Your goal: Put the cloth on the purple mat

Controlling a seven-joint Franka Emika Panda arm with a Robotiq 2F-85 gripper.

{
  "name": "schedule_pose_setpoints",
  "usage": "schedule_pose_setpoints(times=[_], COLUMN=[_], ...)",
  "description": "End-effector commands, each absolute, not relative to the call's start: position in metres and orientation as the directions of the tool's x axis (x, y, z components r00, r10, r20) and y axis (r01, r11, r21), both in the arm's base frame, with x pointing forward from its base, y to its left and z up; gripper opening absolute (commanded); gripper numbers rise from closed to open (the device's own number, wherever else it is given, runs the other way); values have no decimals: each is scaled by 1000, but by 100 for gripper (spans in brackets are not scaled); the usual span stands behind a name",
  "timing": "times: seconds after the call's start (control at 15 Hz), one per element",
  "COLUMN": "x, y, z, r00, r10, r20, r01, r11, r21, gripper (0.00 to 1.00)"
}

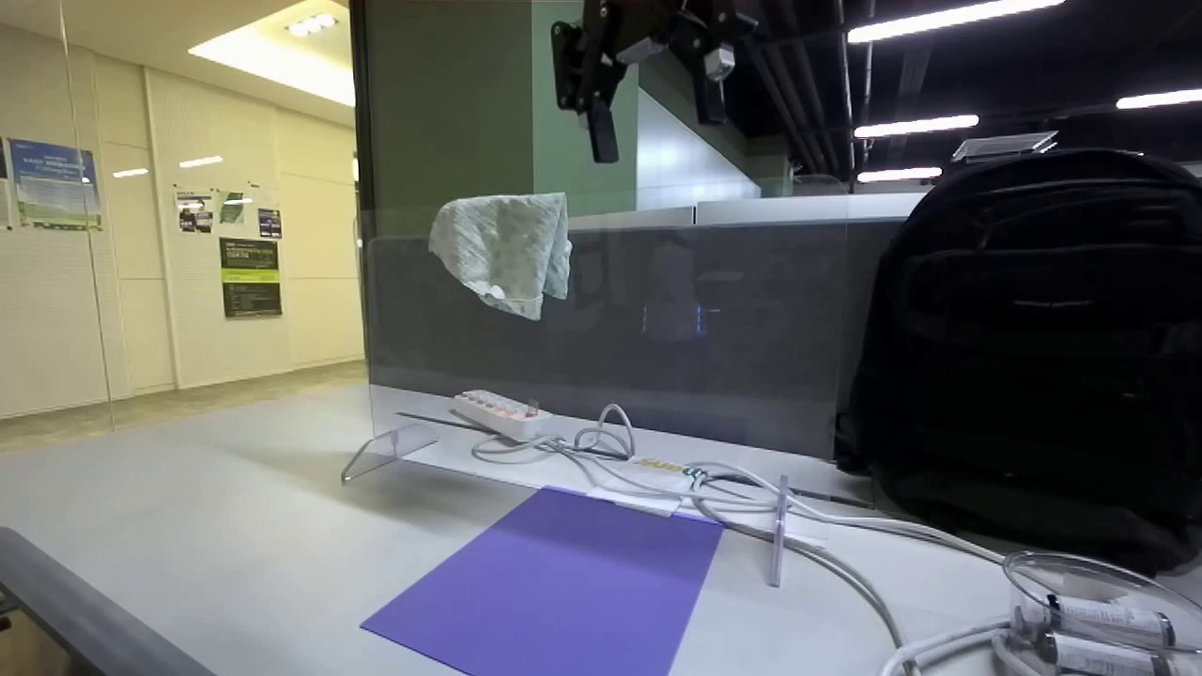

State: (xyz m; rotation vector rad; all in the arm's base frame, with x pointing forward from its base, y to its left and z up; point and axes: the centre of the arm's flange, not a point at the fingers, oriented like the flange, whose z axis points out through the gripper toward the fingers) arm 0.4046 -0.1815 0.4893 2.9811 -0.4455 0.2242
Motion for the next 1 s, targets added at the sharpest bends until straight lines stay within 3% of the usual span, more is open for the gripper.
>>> schedule_pose_setpoints(times=[0.0, 0.8, 0.93], x=[405, 480, 467], y=[-182, -39, -41], z=[489, 474, 470], r00=[946, 941, 948], r10=[-281, -5, -22], r20=[163, 339, 316], r01=[-299, -6, -29], r11=[-950, -1000, -999], r21=[95, 2, 16], gripper=[100, 100, 100])
